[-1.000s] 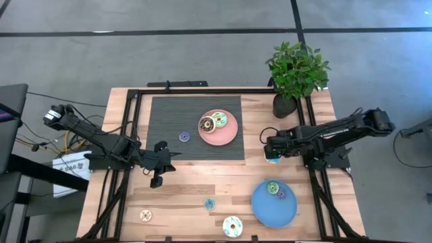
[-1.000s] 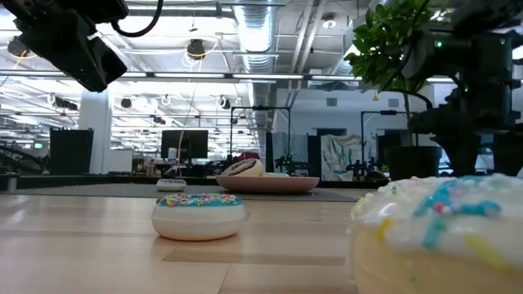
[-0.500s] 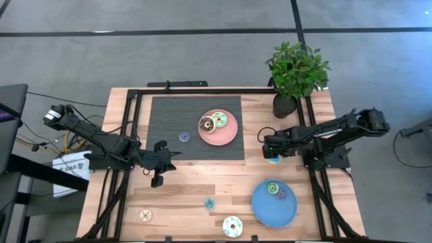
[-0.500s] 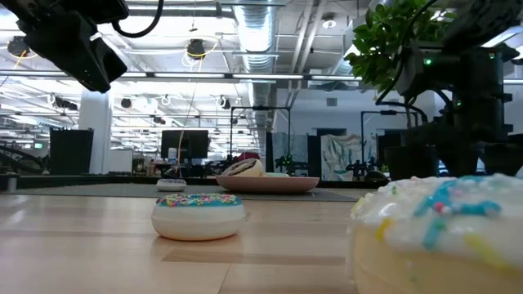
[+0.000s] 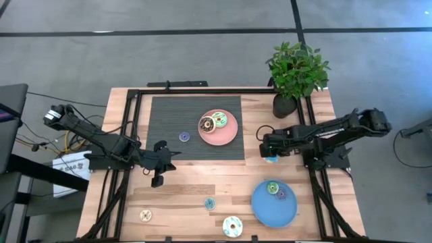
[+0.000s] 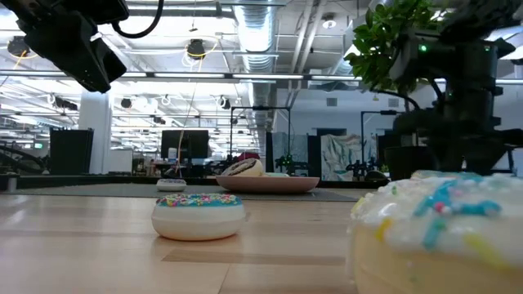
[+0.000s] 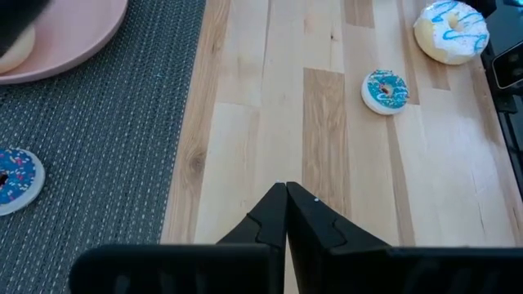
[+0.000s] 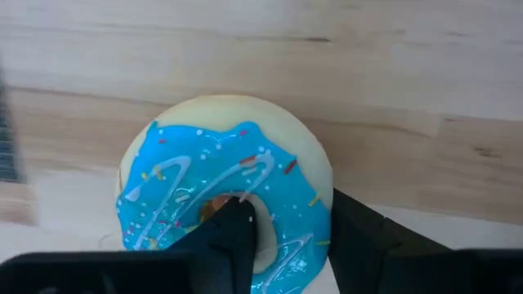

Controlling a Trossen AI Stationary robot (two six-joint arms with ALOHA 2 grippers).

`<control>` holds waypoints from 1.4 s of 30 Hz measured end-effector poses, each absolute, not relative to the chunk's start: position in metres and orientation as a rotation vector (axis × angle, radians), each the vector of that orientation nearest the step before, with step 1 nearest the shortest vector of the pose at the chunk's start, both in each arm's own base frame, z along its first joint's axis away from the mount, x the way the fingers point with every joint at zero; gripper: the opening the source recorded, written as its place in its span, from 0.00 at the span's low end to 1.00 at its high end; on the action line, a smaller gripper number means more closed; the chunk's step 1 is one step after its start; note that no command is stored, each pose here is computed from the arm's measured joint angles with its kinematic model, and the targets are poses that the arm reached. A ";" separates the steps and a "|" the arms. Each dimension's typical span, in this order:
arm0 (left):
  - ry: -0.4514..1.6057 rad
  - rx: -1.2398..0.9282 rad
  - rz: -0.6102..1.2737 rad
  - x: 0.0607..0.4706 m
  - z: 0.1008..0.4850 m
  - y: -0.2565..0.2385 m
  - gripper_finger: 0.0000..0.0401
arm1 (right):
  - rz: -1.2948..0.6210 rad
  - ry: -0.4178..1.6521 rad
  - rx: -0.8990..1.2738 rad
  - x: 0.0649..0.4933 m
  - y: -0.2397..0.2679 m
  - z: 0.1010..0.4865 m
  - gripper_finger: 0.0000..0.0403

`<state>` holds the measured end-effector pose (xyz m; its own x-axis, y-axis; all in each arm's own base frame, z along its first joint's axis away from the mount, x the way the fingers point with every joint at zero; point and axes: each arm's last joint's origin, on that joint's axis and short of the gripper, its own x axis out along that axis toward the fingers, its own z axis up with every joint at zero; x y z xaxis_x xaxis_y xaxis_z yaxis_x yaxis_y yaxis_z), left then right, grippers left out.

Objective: Pick & Place donuts
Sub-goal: Put the big blue donut on the pink plate

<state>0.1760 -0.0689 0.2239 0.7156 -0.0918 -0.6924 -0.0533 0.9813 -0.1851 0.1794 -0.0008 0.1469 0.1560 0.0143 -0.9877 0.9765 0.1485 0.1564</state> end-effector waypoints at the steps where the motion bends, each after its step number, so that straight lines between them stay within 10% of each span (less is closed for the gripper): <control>1: 0.774 -0.198 -0.021 0.176 0.224 -0.069 0.00 | -0.985 1.147 1.176 0.182 -0.001 0.149 0.29; 15: 0.758 -0.180 0.022 0.176 0.224 -0.068 0.00 | -0.727 0.545 1.107 0.269 -0.031 0.209 0.29; 26: 0.737 -0.172 0.091 0.178 0.224 -0.062 0.00 | -0.771 0.834 0.858 0.353 -0.092 0.190 0.29; 42: 0.723 -0.214 0.146 0.179 0.225 -0.059 0.00 | -0.786 1.052 0.747 0.363 -0.107 0.160 0.41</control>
<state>0.1789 -0.0591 0.2245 0.7409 0.0584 -0.6690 -0.2059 0.9680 -0.1435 0.3632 -0.1067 0.1598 0.2898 -0.1959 -0.9368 0.8431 0.5155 0.1530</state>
